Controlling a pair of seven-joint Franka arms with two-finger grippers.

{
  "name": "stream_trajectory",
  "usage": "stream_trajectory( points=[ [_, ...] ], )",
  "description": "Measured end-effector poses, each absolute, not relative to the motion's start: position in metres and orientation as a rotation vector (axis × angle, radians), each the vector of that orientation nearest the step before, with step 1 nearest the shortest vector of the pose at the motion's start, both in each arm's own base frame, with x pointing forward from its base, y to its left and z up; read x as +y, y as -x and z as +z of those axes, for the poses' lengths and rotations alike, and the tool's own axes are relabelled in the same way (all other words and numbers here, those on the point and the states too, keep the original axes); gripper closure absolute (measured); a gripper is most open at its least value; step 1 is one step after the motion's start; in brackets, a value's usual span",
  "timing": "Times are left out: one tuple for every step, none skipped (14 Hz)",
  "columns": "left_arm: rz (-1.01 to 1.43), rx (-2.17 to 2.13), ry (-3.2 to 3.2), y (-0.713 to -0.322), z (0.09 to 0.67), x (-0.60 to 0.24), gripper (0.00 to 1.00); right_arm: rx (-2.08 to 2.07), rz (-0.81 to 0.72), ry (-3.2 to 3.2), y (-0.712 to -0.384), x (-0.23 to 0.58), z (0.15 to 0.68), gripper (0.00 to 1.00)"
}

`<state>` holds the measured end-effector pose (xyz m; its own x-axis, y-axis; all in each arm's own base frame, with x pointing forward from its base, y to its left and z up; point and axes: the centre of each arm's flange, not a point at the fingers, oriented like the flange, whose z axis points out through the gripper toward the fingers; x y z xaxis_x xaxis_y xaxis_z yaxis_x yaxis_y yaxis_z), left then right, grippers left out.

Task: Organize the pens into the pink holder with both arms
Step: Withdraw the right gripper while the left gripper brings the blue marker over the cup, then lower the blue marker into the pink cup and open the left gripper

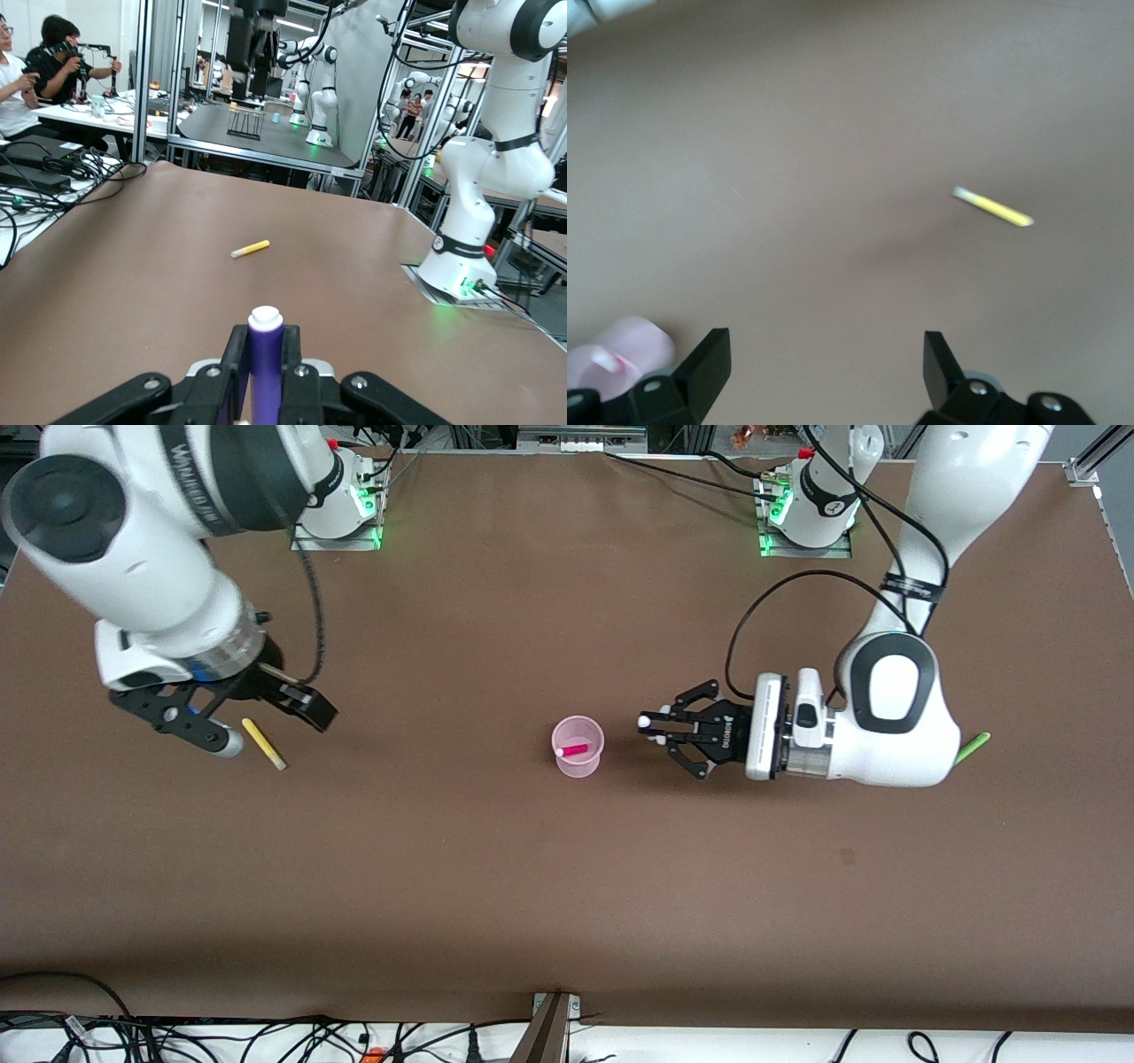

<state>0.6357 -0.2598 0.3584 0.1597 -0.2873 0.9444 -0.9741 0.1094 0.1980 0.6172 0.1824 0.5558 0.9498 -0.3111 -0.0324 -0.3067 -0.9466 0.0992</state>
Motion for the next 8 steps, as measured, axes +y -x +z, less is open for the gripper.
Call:
stream_trajectory(
  points=[
    [0.836, -1.33, -1.396, -0.631, 0.353, -0.275, 0.82, -0.352, -0.145, -3.009, -0.617, 0.165, 0.545, 0.04],
    [0.842, -1.339, -1.42, -0.626, 0.347, -0.29, 0.82, -0.23, -0.209, -3.01, -0.617, 0.15, 0.533, 0.04],
    [0.845, -1.344, -1.446, -0.62, 0.34, -0.304, 0.82, -0.125, -0.266, -3.025, -0.617, 0.135, 0.521, 0.04],
    [0.853, -1.343, -1.47, -0.613, 0.332, -0.318, 0.82, -0.047, -0.321, -3.057, -0.618, 0.119, 0.509, 0.04],
    [0.872, -1.339, -1.49, -0.606, 0.324, -0.331, 0.82, 0.006, -0.368, -3.092, -0.618, 0.1, 0.499, 0.04],
    [0.89, -1.336, -1.505, -0.597, 0.315, -0.344, 0.82, 0.039, -0.398, -3.114, -0.618, 0.083, 0.492, 0.04],
    [0.899, -1.337, -1.518, -0.587, 0.306, -0.354, 0.82, 0.056, -0.414, -3.125, -0.617, 0.071, 0.487, 0.04],
    [0.896, -1.344, -1.529, -0.579, 0.298, -0.362, 0.82, 0.061, -0.418, -3.128, -0.617, 0.065, 0.485, 0.03]
  ],
)
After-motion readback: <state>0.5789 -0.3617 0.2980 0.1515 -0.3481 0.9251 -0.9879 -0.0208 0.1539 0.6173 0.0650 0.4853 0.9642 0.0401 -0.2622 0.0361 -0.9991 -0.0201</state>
